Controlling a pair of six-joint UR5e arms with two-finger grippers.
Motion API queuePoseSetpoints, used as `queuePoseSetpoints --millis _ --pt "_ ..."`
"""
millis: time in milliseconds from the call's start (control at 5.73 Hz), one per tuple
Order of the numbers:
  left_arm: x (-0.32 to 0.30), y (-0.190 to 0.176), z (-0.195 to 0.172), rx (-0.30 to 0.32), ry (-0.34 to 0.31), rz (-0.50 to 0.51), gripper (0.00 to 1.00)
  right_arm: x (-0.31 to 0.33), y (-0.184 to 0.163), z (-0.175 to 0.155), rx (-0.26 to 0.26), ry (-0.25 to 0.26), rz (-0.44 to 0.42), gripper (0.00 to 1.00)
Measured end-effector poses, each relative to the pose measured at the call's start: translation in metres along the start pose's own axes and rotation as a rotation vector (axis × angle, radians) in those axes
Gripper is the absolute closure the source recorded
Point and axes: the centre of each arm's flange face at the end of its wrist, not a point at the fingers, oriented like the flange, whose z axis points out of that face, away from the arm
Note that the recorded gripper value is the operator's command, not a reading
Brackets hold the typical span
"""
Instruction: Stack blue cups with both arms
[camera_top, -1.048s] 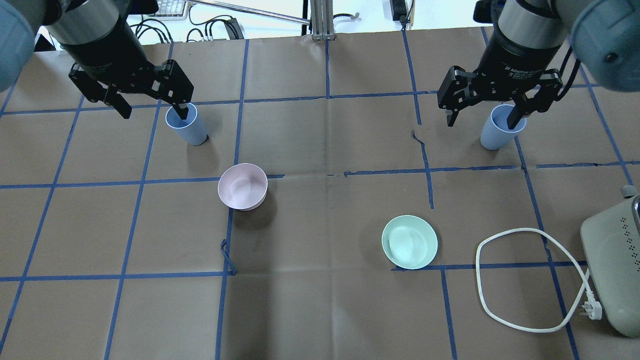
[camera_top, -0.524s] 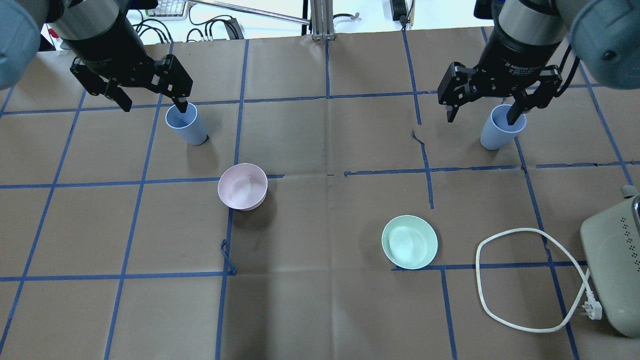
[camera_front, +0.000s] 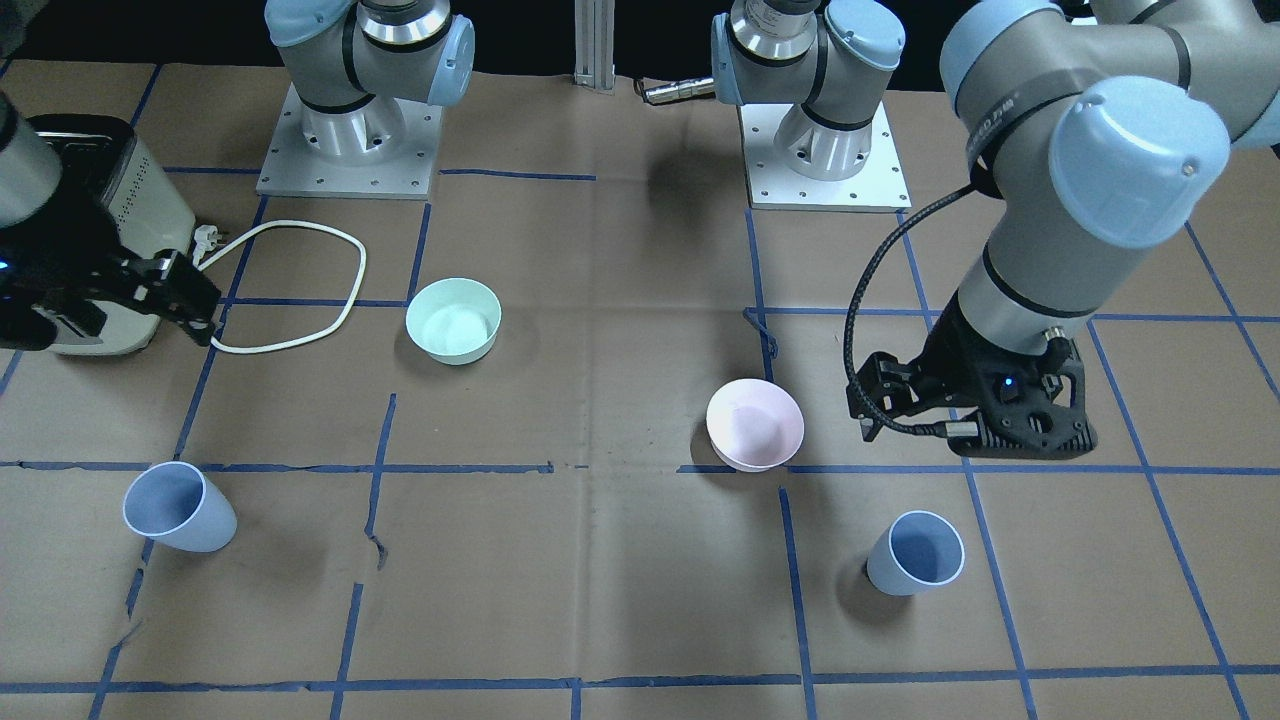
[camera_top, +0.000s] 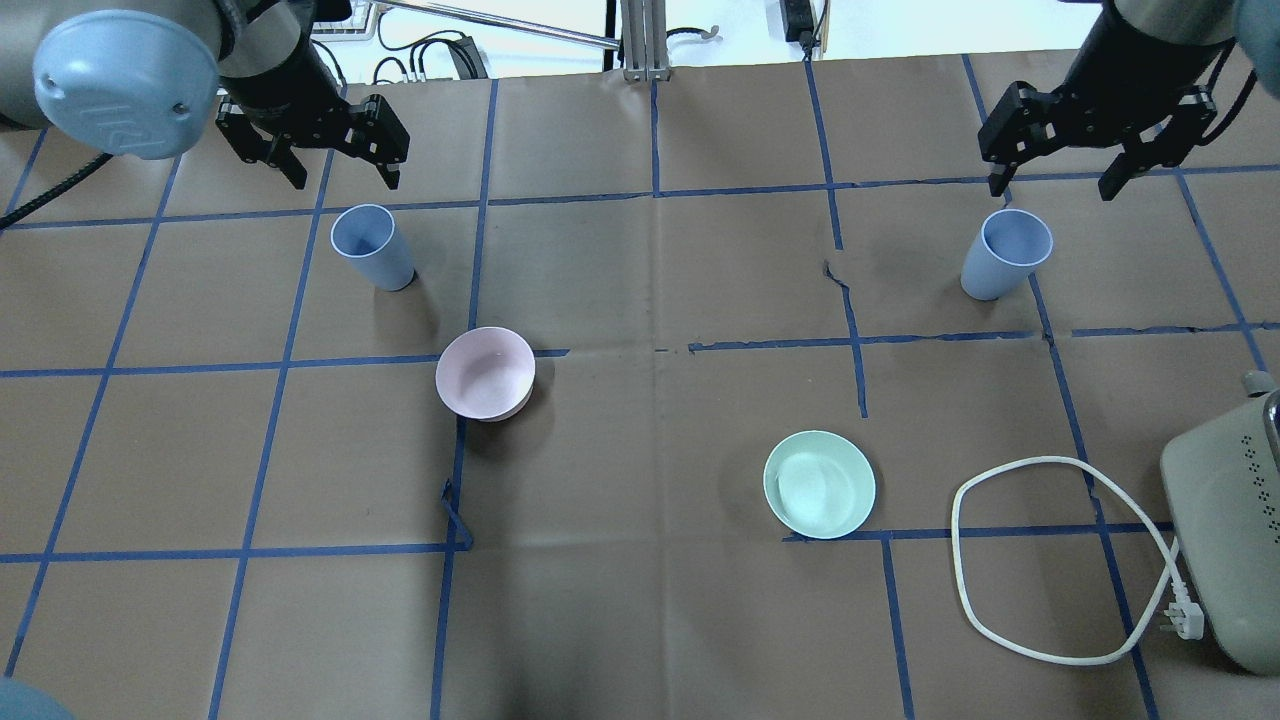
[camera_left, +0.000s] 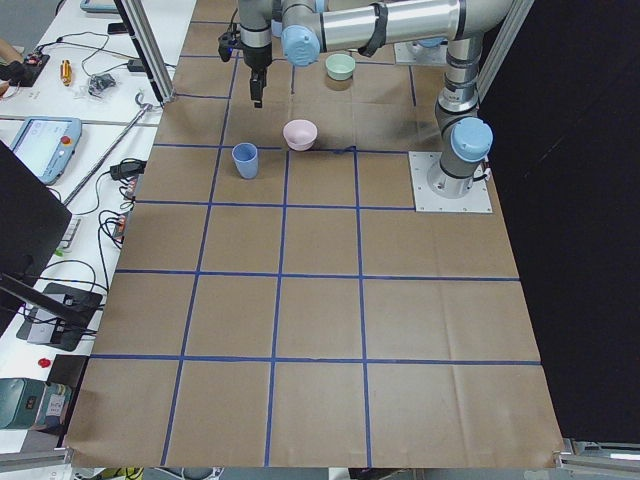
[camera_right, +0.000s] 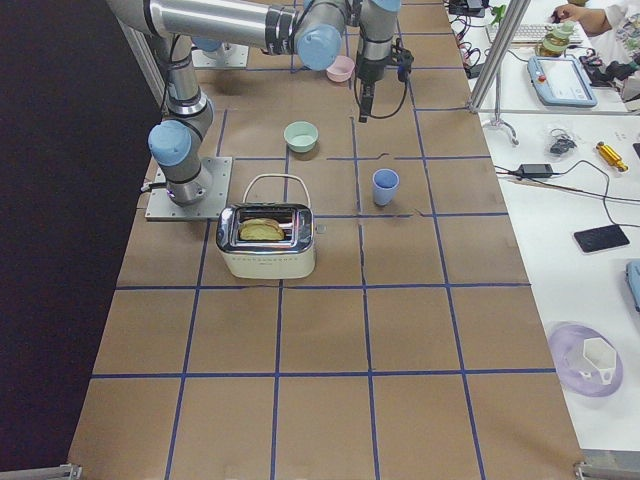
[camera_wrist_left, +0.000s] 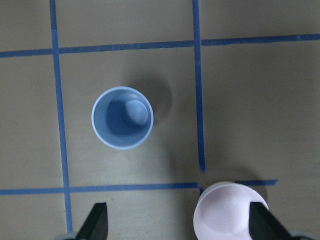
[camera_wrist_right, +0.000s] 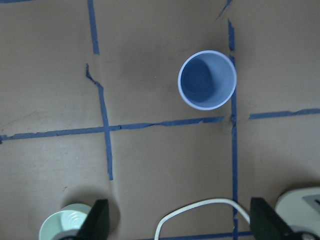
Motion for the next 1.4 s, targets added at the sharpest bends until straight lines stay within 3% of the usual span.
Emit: queuePoseSetpoints --millis 349,698,873,1048,1222,1397 --pt "-0.005 -0.026 0.08 -0.041 0.0 -0.006 0.01 0.067 -0.051 0.039 0.019 0.005 -0.108 0.0" --pt "-0.007 -0.037 0.126 -0.07 0.001 -0.009 0.06 0.085 -0.079 0.104 -0.008 -0.006 -0.141 0.0" --pt "-0.007 -0.041 0.141 -0.075 0.001 -0.012 0.49 0.086 -0.082 0.139 -0.028 -0.013 -0.135 0.0" --pt "-0.007 -0.041 0.152 -0.084 0.002 -0.011 0.76 0.085 -0.077 0.164 -0.037 -0.013 -0.124 0.01" --pt "-0.007 -0.042 0.161 -0.083 0.002 -0.009 0.93 0.083 -0.072 0.18 -0.042 -0.012 -0.118 0.28" --pt "-0.007 -0.044 0.164 -0.074 0.002 -0.006 0.95 0.082 -0.068 0.188 -0.046 -0.012 -0.117 0.65"
